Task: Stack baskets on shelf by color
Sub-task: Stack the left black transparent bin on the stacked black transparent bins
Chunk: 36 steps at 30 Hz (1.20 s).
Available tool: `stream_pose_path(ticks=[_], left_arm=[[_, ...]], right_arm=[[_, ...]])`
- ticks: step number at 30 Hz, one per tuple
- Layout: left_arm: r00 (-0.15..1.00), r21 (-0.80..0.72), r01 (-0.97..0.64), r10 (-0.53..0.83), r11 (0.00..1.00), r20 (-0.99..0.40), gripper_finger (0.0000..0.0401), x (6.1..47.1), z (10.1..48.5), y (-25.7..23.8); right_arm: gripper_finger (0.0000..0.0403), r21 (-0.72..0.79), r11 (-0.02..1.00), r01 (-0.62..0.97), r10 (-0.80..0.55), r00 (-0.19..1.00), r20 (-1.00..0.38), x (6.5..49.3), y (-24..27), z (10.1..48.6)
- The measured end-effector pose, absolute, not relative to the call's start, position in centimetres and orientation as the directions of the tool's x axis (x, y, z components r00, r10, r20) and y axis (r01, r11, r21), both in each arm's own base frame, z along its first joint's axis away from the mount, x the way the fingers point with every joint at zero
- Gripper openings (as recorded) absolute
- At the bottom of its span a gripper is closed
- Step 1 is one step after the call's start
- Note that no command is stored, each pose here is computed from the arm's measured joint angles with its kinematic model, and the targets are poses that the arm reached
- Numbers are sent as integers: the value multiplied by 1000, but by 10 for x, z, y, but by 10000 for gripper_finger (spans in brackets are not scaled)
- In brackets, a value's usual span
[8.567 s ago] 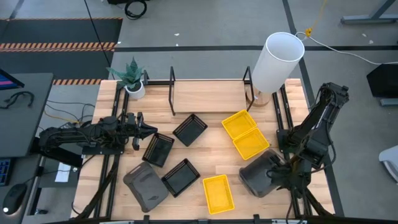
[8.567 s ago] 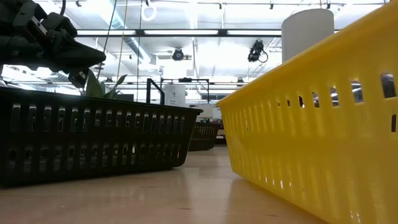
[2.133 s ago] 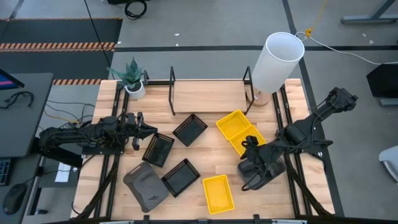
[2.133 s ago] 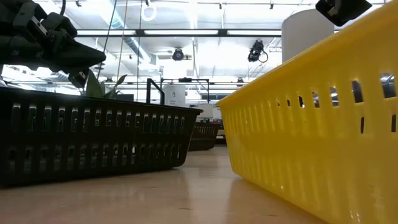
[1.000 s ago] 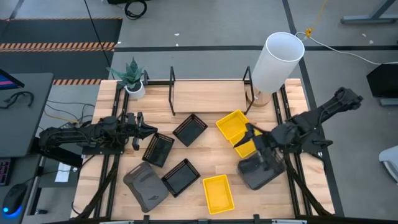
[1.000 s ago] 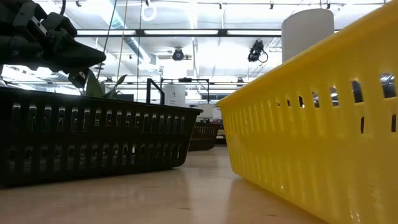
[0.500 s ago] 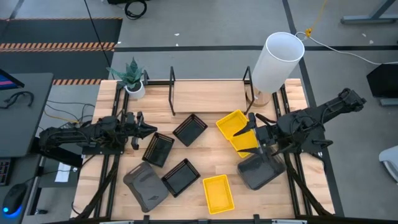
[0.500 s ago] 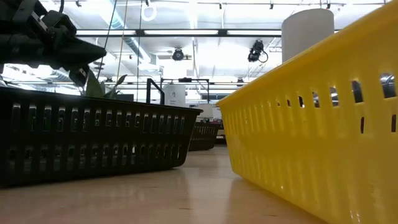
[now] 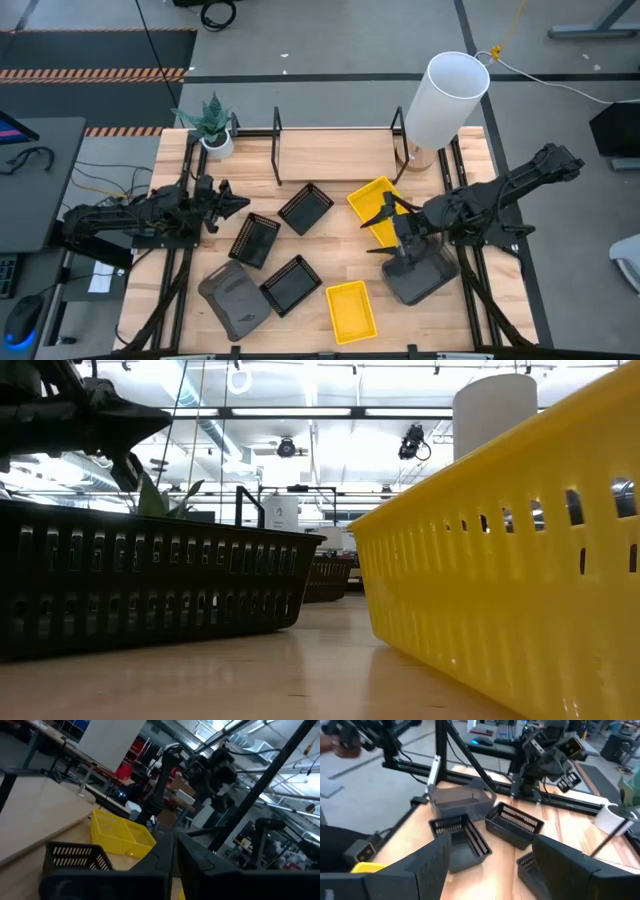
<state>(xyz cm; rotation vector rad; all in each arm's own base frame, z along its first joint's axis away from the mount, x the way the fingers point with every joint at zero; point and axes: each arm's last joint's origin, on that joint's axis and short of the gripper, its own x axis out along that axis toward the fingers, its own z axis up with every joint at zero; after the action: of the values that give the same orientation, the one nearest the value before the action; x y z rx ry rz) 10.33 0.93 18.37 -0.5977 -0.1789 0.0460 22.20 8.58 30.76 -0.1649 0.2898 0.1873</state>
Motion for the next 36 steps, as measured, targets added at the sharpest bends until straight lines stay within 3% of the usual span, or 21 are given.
stream_pose_path(ticks=[9,15,22,29,33,36], left_arm=[[997,-437,-78,68,896,-39,12,104,214,7],[986,-381,-37,-28,924,-165,15,121,218,-2],[954,-336,-66,-39,940,-296,20,145,231,-10],[880,-314,-157,-12,937,-475,95,160,231,-11],[807,-284,-161,-40,945,-590,151,164,236,-19],[763,-275,-144,-70,951,-643,171,167,245,-29]], right_arm=[[284,-215,971,-106,60,976,-212,223,76,318],[284,-241,967,-75,32,983,-180,225,68,322],[284,-238,970,-41,0,985,-173,227,61,323],[284,-222,973,-67,28,984,-175,227,62,322],[284,-219,972,-80,41,984,-176,226,64,322],[284,-213,974,-79,41,984,-176,226,64,322]])
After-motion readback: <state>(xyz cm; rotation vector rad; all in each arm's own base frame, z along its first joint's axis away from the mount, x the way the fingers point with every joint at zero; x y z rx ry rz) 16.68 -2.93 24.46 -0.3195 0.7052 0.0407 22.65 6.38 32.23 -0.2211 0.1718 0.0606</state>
